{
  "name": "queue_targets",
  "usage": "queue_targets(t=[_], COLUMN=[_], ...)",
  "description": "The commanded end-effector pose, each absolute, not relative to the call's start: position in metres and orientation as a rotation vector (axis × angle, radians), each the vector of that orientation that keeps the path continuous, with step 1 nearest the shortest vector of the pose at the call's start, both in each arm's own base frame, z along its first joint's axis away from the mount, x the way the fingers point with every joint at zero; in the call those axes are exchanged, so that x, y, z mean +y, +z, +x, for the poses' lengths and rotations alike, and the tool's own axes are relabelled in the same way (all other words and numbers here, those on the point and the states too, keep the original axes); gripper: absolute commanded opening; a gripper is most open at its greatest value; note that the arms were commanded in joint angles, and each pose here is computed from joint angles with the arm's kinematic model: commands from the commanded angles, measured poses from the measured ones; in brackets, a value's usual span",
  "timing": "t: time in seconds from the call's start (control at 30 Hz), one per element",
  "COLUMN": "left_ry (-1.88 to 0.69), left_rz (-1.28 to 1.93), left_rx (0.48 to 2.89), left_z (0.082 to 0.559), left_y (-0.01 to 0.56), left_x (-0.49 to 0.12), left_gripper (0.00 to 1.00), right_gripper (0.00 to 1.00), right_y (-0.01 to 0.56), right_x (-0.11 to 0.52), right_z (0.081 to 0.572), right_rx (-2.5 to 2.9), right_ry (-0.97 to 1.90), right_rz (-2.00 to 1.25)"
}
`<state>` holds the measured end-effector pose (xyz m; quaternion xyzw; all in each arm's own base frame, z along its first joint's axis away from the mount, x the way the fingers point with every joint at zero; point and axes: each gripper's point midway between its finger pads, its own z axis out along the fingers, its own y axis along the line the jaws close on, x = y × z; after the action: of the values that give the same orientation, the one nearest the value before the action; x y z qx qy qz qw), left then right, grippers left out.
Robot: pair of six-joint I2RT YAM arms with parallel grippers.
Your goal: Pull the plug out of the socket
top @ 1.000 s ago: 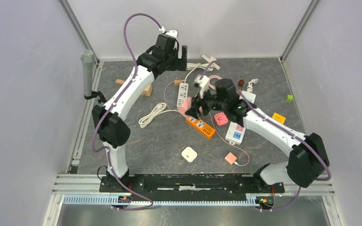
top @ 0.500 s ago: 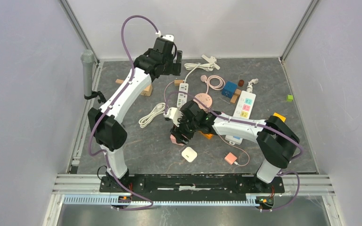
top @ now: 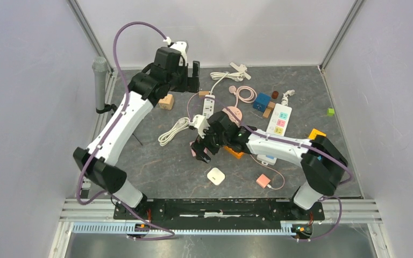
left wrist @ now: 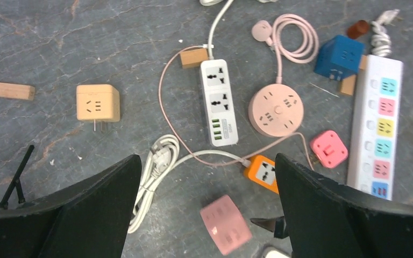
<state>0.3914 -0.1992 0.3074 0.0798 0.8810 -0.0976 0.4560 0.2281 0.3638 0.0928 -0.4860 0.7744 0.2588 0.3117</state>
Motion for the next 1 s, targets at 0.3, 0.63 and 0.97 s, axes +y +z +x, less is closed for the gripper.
queue_targets(t=[0.3,0.63,0.97], left_ry=[-0.502,-0.429,-0.267], left_rz=[0.175,0.005,-0.176], left_rx=[2.057,1.887,1.808], left_z=[0.305,0.257,0.188], left_y=[0.367,0.409,0.409], left_x=[-0.208,-0.139,-0.046], left_gripper=[1.00,1.00,1.00], right_gripper=[0.98,0.98,0.98], right_y=[0.253,0.338,0.413], right_x=[0.232,0.057,-0.020], right_z=[0.292,0.272,0.208], right_rx=[1.882,1.735,1.549], right_ry=[0.230,-0.299,-0.298], right_rz=[-0.559,-0.042,0.174])
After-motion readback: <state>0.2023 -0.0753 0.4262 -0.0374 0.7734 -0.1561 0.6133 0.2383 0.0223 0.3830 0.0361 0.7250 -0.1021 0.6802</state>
